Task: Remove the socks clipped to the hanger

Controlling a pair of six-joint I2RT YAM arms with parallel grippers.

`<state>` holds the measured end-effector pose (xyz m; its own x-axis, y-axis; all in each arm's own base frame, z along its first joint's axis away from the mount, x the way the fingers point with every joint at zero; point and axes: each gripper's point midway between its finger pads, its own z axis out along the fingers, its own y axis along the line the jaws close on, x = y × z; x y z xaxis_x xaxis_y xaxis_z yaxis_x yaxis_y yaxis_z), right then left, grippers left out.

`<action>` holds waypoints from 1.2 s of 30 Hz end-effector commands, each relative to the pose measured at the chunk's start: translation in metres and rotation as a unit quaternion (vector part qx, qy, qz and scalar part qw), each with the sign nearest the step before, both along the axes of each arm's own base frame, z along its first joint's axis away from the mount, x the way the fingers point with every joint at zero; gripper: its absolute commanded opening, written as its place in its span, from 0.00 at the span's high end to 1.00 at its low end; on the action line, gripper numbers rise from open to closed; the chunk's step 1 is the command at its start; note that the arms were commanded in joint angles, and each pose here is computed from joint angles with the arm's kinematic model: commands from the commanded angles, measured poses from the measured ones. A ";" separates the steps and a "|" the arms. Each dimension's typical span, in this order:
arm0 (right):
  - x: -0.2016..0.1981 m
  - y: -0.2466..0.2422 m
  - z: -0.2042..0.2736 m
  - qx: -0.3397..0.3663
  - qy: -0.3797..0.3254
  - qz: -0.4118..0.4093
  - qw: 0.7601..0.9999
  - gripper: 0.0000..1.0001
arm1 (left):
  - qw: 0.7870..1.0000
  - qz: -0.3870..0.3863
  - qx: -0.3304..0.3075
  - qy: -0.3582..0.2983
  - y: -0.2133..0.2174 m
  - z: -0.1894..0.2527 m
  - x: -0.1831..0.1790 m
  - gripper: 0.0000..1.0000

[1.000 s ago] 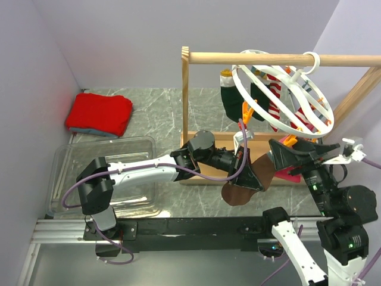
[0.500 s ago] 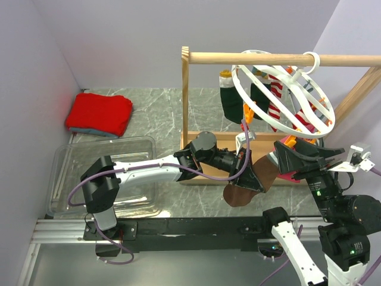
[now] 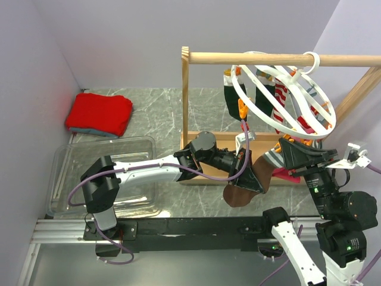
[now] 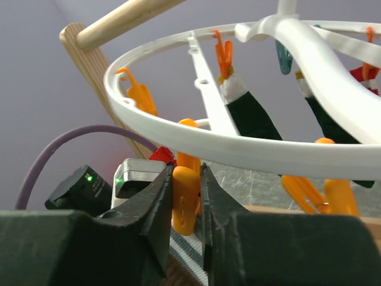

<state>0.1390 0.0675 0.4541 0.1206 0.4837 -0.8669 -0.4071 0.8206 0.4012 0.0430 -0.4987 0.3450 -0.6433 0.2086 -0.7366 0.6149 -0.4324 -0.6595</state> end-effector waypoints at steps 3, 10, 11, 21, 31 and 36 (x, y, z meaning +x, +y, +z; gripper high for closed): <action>0.003 -0.001 0.006 0.006 -0.007 -0.005 1.000 0.96 | 1.000 -0.007 -0.013 -0.008 0.005 -0.001 -0.002 0.95; 0.005 -0.001 0.005 0.009 0.004 -0.006 1.000 1.00 | 1.000 -0.003 0.006 0.002 0.006 -0.020 -0.002 0.96; 0.004 -0.001 0.005 0.008 0.003 -0.005 1.000 1.00 | 1.000 -0.004 0.009 0.006 0.006 -0.021 -0.002 0.96; 0.000 -0.002 -0.004 -0.001 0.021 -0.006 1.000 0.73 | 1.000 -0.001 0.012 0.005 0.007 -0.017 -0.001 0.96; 0.003 -0.002 -0.023 -0.018 0.078 -0.008 0.997 0.23 | 0.970 0.181 0.156 -0.038 0.055 -0.080 0.030 0.98; 0.002 0.000 -0.038 -0.028 0.114 -0.002 0.993 0.06 | 0.948 0.244 0.201 -0.032 0.096 -0.105 0.034 0.98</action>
<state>0.1407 0.0658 0.4266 -0.0152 0.4577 -0.8890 -0.3303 0.8369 0.4365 0.0620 -0.4285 0.2625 -0.6945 0.2099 -0.6882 0.7077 0.0267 -0.7060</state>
